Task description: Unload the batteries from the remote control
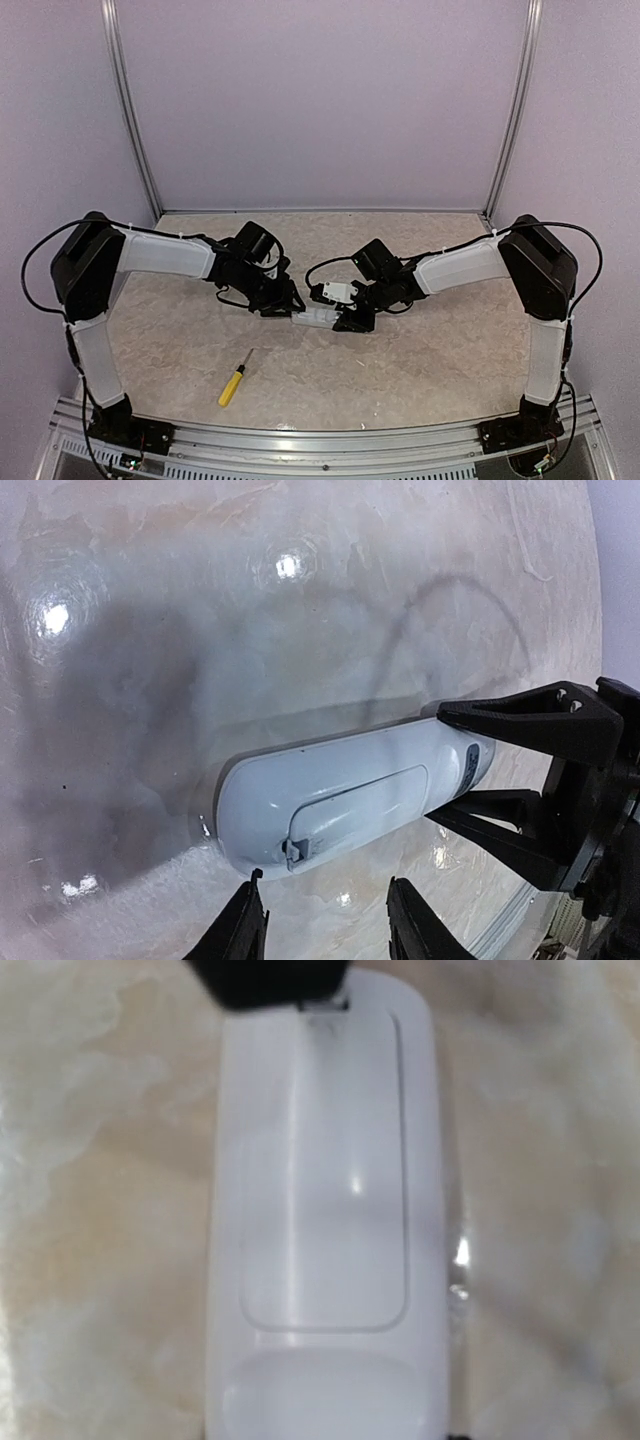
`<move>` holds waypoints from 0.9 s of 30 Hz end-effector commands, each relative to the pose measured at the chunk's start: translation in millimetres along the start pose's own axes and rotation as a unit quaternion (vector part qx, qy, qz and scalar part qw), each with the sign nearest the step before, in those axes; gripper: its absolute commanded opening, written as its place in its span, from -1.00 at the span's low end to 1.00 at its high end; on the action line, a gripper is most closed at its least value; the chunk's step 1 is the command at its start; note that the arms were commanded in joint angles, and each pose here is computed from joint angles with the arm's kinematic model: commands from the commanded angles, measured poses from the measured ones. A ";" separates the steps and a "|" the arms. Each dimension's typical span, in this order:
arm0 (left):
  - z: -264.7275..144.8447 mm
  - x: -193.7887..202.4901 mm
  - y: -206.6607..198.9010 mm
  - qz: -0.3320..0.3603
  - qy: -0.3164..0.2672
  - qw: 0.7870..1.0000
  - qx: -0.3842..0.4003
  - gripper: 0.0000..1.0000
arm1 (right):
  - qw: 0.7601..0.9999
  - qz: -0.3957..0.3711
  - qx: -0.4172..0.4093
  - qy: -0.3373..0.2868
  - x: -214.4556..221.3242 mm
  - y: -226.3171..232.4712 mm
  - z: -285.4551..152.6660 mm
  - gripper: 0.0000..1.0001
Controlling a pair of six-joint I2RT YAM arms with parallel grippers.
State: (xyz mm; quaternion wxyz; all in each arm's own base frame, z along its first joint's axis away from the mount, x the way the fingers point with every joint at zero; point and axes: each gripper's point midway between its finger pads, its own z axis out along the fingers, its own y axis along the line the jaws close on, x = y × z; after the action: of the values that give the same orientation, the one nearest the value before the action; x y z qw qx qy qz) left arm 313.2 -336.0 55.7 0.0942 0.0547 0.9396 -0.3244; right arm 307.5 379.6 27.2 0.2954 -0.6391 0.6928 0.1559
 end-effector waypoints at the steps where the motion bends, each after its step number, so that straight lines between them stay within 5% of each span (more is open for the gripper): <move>1: 8.7 -3.9 -2.3 0.012 0.002 1.000 0.005 -0.18 | 1.000 0.006 -0.010 0.018 12.6 7.6 12.0 -0.89; 27: 18.8 -4.1 -5.9 0.021 0.016 1.000 -0.002 -0.19 | 1.000 0.006 -0.012 0.020 12.8 7.4 15.2 -0.89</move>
State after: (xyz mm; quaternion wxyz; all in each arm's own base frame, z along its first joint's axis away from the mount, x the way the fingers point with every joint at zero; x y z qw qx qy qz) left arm 325.4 -350.0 51.8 0.0982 0.0671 0.9364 -0.3301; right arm 307.9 380.8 26.4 0.2963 -0.6376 0.6933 0.1581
